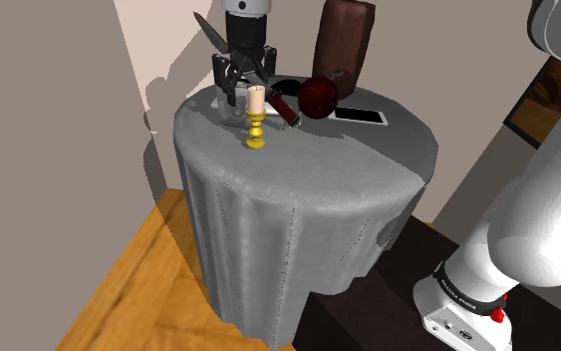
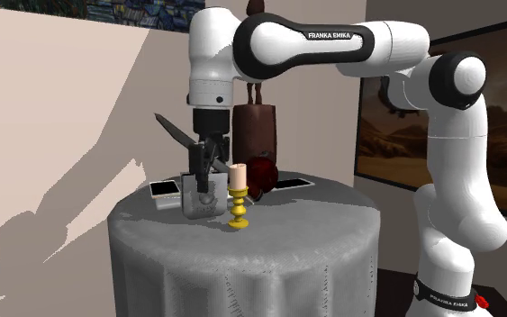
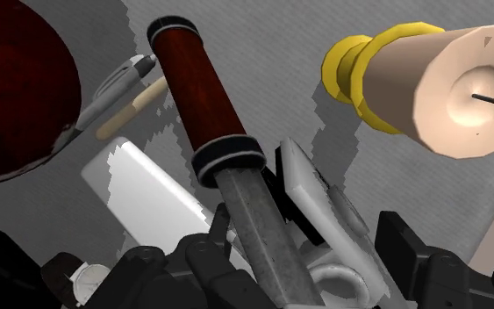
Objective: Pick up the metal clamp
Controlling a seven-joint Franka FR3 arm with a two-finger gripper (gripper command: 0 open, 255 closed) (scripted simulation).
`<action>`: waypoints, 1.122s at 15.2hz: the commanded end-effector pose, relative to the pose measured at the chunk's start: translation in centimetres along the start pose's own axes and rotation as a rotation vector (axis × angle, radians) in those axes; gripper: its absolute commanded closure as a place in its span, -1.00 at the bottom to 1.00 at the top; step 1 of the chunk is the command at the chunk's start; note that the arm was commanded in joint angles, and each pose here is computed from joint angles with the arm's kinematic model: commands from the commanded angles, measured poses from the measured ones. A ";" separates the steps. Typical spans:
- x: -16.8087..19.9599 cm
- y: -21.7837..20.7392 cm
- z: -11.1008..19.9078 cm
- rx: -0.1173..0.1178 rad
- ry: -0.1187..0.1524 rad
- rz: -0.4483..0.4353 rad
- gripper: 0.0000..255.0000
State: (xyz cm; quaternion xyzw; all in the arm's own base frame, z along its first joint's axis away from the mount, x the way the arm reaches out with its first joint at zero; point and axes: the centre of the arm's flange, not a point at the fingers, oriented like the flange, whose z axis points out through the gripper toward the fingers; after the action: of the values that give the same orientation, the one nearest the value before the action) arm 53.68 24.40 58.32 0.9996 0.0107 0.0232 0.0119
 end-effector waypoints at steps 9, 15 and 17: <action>0.3 0.2 -4.1 -0.002 -0.003 0.001 1.00; 0.4 0.2 -7.2 -0.002 -0.003 0.001 1.00; 0.5 0.3 -7.9 -0.002 -0.003 0.001 1.00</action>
State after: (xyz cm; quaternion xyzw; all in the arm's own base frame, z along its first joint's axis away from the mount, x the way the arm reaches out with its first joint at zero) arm 53.87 24.30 65.81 0.9996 0.0101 0.0214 0.0129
